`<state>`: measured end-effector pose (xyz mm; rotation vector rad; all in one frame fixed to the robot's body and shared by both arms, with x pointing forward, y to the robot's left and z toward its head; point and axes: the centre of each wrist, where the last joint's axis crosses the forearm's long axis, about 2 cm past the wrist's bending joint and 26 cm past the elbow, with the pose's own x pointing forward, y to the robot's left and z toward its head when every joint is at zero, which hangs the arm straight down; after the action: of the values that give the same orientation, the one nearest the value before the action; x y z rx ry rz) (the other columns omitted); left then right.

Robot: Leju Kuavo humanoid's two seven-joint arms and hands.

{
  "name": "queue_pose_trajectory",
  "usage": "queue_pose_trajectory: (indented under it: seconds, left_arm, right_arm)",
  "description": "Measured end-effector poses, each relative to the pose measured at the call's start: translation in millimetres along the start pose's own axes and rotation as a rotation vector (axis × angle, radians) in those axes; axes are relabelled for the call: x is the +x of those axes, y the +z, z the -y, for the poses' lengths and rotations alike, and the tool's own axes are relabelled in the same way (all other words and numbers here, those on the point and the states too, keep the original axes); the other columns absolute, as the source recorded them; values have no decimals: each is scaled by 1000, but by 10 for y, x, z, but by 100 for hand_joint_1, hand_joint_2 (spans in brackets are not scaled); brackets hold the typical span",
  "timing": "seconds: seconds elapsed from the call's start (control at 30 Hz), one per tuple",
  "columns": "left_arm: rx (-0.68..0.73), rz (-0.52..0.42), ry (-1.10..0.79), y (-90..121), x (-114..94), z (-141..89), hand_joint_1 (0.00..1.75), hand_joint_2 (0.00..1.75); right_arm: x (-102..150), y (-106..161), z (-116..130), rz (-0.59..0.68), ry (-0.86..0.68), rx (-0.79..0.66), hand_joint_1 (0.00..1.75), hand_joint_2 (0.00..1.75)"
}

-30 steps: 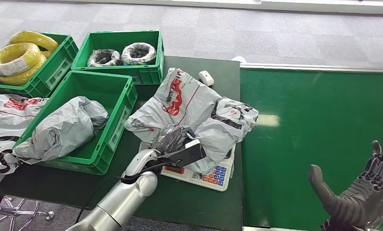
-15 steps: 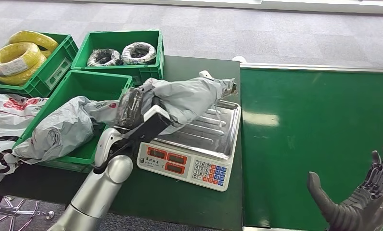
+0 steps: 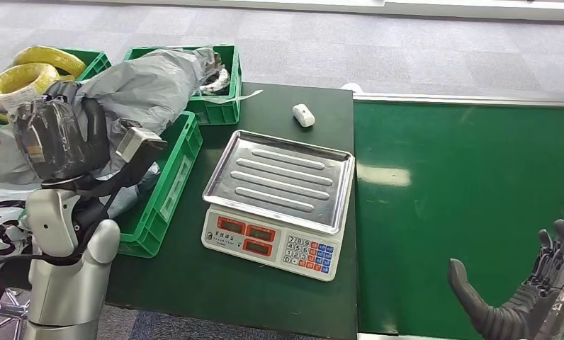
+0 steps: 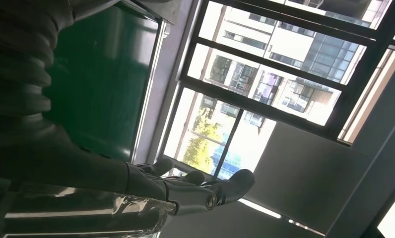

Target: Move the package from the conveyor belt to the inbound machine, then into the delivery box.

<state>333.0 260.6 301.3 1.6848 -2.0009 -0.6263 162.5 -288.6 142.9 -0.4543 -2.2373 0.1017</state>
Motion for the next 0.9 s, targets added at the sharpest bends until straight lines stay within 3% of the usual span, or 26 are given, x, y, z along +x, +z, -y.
queue_pose_trajectory:
  seconds: [0.23,0.3,0.43,0.53,0.7,0.9]
  left_arm:
    - [-201,-163,-187,250,-513,147,175,175]
    - [-272,-207,-214,353,-680,236,160,175]
    - [-372,-272,-251,533,-944,386,29,175]
    - [-408,-295,-265,622,-1057,451,0,175]
    - [-377,-307,-257,682,-1135,478,0,175]
    - [-178,-259,-170,675,-1134,411,0,175]
  right_arm:
    - [2,-94,-46,13,-23,22,0,175]
    - [0,-120,-51,17,-28,25,0,175]
    - [-4,-149,-53,22,-31,22,0,175]
    - [-6,-149,-52,21,-34,21,0,175]
    - [-11,-145,-50,19,-37,19,0,175]
    - [-16,-136,-38,14,-34,9,0,175]
